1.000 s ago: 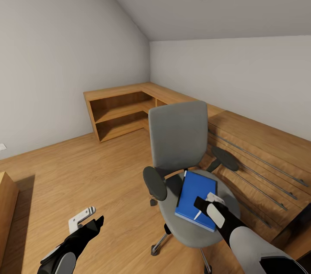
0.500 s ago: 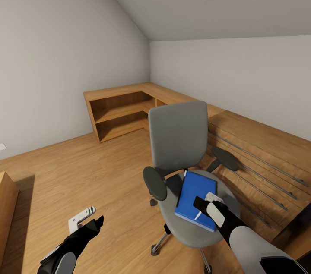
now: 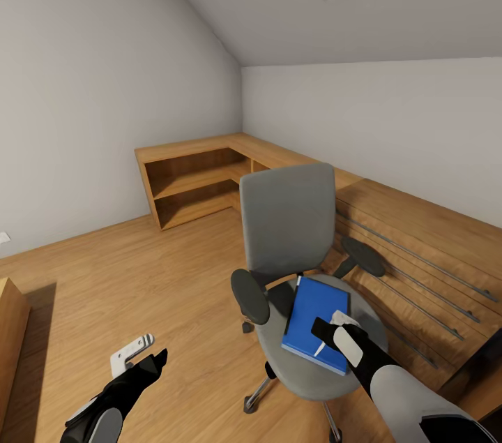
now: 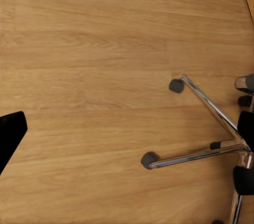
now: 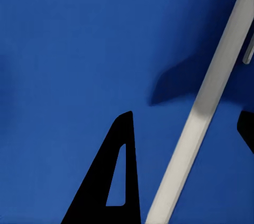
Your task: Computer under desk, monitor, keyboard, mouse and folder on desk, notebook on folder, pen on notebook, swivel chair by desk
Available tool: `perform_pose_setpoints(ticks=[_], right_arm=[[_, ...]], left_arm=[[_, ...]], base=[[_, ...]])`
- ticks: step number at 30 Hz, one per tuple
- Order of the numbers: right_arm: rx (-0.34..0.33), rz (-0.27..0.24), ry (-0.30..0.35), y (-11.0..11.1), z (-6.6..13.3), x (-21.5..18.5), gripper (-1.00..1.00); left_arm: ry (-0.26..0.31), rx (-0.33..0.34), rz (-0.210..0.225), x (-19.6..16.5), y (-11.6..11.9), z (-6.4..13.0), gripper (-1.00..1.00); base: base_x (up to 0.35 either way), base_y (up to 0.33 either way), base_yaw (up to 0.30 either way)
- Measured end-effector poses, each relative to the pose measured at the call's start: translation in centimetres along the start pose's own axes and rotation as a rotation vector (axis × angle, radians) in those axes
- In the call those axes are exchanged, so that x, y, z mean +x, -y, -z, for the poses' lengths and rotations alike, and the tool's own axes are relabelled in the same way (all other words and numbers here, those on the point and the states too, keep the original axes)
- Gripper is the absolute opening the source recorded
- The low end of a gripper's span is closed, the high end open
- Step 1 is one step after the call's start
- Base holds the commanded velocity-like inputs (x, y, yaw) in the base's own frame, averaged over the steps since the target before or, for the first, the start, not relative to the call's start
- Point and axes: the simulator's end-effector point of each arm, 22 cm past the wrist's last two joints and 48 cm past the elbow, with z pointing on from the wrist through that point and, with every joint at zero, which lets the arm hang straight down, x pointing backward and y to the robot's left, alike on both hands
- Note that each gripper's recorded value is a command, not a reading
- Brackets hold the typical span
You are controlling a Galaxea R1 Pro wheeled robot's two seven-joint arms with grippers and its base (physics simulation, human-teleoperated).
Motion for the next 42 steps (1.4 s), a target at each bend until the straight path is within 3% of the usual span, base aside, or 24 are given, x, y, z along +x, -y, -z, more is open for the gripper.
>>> perform_pose_setpoints(ticks=[16,42], right_arm=[[-0.052,0.007,-0.038,-1.3,0.1,0.6,-1.00],[-0.046,0.007,-0.031,-1.1,0.1,0.6,-1.00]], left_arm=[[-0.001,0.000,0.000,0.1,0.0,0.0,1.00],[-0.002,0.000,0.000,0.1,0.0,0.0,1.00]], base=[[0.000,0.000,0.000],[0.000,0.000,0.000]])
